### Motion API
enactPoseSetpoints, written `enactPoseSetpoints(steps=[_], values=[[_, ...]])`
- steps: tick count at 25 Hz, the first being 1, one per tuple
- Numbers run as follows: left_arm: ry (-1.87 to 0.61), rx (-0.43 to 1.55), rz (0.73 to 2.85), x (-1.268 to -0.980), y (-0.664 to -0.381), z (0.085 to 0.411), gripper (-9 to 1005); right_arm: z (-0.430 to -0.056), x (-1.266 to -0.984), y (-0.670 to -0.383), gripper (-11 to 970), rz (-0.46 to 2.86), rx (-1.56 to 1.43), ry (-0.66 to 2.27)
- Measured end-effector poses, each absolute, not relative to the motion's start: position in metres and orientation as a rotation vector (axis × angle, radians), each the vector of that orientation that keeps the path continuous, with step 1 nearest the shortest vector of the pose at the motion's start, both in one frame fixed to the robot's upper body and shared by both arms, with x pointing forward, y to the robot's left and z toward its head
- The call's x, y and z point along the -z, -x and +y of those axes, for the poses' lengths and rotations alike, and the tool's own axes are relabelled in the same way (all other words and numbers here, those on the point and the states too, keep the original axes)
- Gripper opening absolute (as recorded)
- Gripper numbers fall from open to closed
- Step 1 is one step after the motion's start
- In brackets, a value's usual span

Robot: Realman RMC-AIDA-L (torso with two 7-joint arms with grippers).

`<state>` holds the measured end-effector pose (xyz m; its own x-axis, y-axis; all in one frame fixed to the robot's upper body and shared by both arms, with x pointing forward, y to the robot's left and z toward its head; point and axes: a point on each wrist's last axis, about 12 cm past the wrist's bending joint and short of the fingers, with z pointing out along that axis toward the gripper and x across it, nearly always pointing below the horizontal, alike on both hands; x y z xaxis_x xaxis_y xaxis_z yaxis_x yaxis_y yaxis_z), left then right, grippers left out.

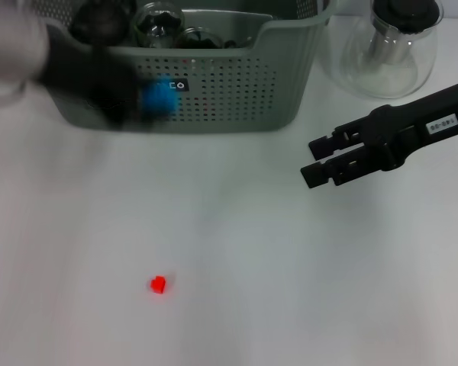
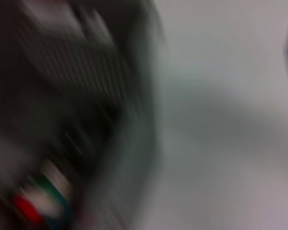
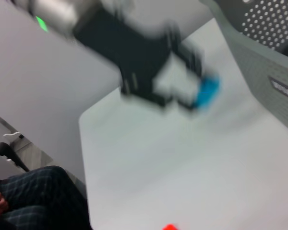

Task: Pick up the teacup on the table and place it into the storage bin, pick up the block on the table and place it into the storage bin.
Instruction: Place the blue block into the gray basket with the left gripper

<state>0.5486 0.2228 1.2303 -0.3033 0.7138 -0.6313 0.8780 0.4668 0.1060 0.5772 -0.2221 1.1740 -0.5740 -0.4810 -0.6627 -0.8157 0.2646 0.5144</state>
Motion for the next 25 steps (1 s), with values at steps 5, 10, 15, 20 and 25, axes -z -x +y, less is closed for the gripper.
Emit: enactPoseSetpoints(steps=[5, 10, 15, 20, 25], values=[[-1.032, 0.433, 1.914, -1.279, -0.577, 0.224, 401, -0.226, -1.17, -0.582, 771, 2.214, -1.171, 1.186], [-0.886, 0.376, 1.94, -1.289, -0.621, 0.213, 402, -0.226, -1.165, -0.585, 771, 2.252, -1.107, 1.204], [-0.774, 0.326, 2.139, -1.26, -0.683, 0.198, 402, -0.224, -1.16, -0.587, 770, 2.28, -1.069, 1.223], [-0.765, 0.236, 2.23, -1.24, -0.701, 0.182, 403, -0.222, -1.157, -0.591, 769, 2.319, -1.007, 1.238], [-0.767, 0.205, 2.233, -1.237, -0.701, 0.177, 404, -0.218, -1.157, -0.593, 770, 2.32, -0.997, 1.249]])
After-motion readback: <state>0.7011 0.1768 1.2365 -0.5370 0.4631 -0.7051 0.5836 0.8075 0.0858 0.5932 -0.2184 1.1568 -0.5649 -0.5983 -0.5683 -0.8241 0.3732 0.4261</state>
